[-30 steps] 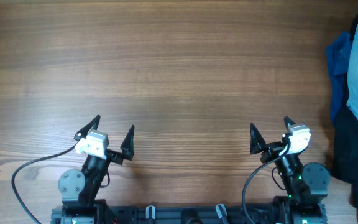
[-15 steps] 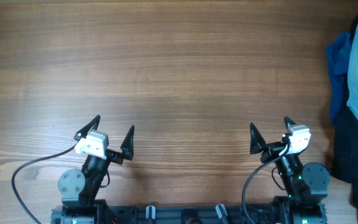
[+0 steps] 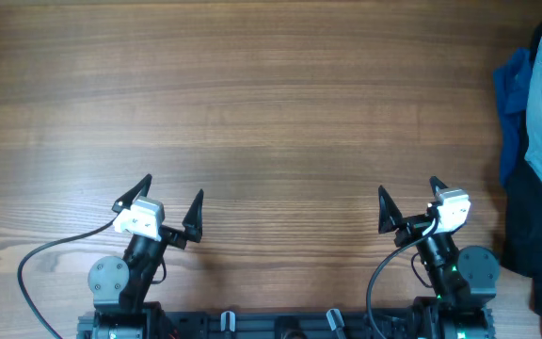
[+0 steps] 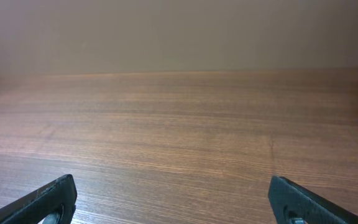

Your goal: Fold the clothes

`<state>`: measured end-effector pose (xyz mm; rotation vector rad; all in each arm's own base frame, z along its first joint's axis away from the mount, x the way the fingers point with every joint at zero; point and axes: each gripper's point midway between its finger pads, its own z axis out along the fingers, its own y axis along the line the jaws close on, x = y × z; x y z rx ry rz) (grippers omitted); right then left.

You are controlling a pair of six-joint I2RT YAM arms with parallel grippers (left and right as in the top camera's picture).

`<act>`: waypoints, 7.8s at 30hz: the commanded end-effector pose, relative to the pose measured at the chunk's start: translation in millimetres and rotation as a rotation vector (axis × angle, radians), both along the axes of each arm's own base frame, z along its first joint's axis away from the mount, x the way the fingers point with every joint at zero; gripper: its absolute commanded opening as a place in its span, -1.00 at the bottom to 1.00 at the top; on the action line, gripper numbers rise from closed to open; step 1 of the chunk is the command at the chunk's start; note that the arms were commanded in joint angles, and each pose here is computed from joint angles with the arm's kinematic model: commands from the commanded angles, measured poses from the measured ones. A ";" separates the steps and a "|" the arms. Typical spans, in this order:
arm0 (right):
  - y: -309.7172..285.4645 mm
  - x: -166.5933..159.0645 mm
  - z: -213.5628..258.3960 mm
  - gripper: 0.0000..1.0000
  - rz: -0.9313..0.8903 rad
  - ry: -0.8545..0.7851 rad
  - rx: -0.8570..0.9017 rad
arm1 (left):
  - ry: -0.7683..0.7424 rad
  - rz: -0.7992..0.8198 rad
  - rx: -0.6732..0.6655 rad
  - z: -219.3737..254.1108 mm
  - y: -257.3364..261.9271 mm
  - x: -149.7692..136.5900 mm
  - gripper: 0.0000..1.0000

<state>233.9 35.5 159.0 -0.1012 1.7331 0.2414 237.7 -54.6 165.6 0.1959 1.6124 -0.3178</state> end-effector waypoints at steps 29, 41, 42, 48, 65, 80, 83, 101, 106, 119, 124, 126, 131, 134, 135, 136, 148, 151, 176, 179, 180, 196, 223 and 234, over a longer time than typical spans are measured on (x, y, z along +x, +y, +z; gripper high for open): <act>2.3 -0.9 2.2 0.99 0.017 -0.015 -0.009 | 0.001 0.004 -0.005 -1.6 0.1 0.1 0.99; 2.3 -0.9 2.2 1.00 0.017 -0.015 -0.009 | 0.002 0.004 -0.005 -1.6 0.1 0.1 1.00; 2.3 -0.9 2.2 1.00 0.017 -0.015 -0.009 | 0.002 0.004 -0.005 -1.6 0.2 0.2 1.00; 2.3 -0.9 2.2 0.99 0.017 -0.015 -0.009 | 0.001 0.004 -0.005 -1.6 0.1 0.1 1.00; 2.3 -0.9 2.2 0.99 0.017 -0.015 -0.008 | 0.001 0.004 -0.005 -1.6 0.2 0.2 0.99; 2.3 -0.9 2.2 0.99 0.017 -0.015 -0.009 | 0.001 0.004 -0.005 -1.6 0.1 0.1 1.00; 2.3 -0.9 2.2 0.99 0.017 -0.015 -0.009 | 0.002 0.004 -0.005 -1.6 0.2 0.2 1.00; 2.4 -0.7 3.5 0.99 0.017 -0.021 -0.009 | 0.001 0.004 -0.005 -1.6 0.2 0.2 1.00; 2.3 -0.8 2.8 1.00 0.017 -0.018 -0.009 | 0.001 0.004 -0.005 -1.5 0.2 0.2 0.99; 2.3 -0.8 2.8 1.00 0.017 -0.018 -0.009 | 0.002 0.004 -0.005 -1.6 0.1 0.1 0.99; 2.4 -0.8 2.9 0.99 0.017 -0.018 -0.007 | 0.001 0.004 -0.005 -1.5 0.1 0.1 1.00; 2.6 -0.8 3.3 0.99 0.018 -0.019 -0.005 | 0.001 0.004 -0.005 -1.5 0.1 0.1 0.99; 3.6 -1.0 3.9 1.00 -0.005 0.022 0.179 | 0.001 0.003 -0.005 -1.5 0.1 0.1 0.99; 3.6 -1.0 3.6 1.00 -0.028 0.059 0.329 | 0.002 -0.002 -0.006 -1.6 -0.7 -0.2 0.99; 3.6 -1.0 3.7 1.00 -0.033 0.066 0.359 | 0.002 -0.021 -0.007 -1.5 -3.8 -1.2 0.99; 3.6 -1.0 3.8 0.99 -0.035 0.069 0.375 | 0.001 -0.031 -0.007 -1.4 -5.5 -1.9 1.00; 31.3 -8.3 76.5 0.99 0.157 0.042 0.260 | 0.006 -0.019 -0.190 41.4 -4.0 -4.9 0.99; 30.1 9.5 83.1 0.99 0.130 0.233 0.267 | 0.086 0.021 -0.229 68.1 1.3 2.1 1.00; -256.8 257.2 11.7 0.64 -0.758 0.822 0.191 | 0.943 0.038 -0.191 137.4 -8.6 122.7 0.99; -290.8 265.4 -6.5 0.61 -0.811 0.783 0.204 | 0.943 0.038 -0.191 137.4 -8.6 122.7 1.00; -303.3 267.3 -8.7 0.61 -0.848 0.760 0.190 | 0.944 0.038 -0.191 137.4 -8.7 122.7 1.00; -341.4 269.6 -25.8 -0.74 -1.010 0.713 0.093 | 0.951 0.038 -0.191 136.5 -8.8 121.4 1.00; 264.8 179.7 42.6 -0.91 0.479 0.805 -0.185 | 0.590 0.414 -0.162 248.8 81.5 13.8 0.90; 162.2 212.0 77.4 0.78 0.026 0.746 -0.192 | 0.855 0.351 -0.194 197.7 70.0 20.4 0.90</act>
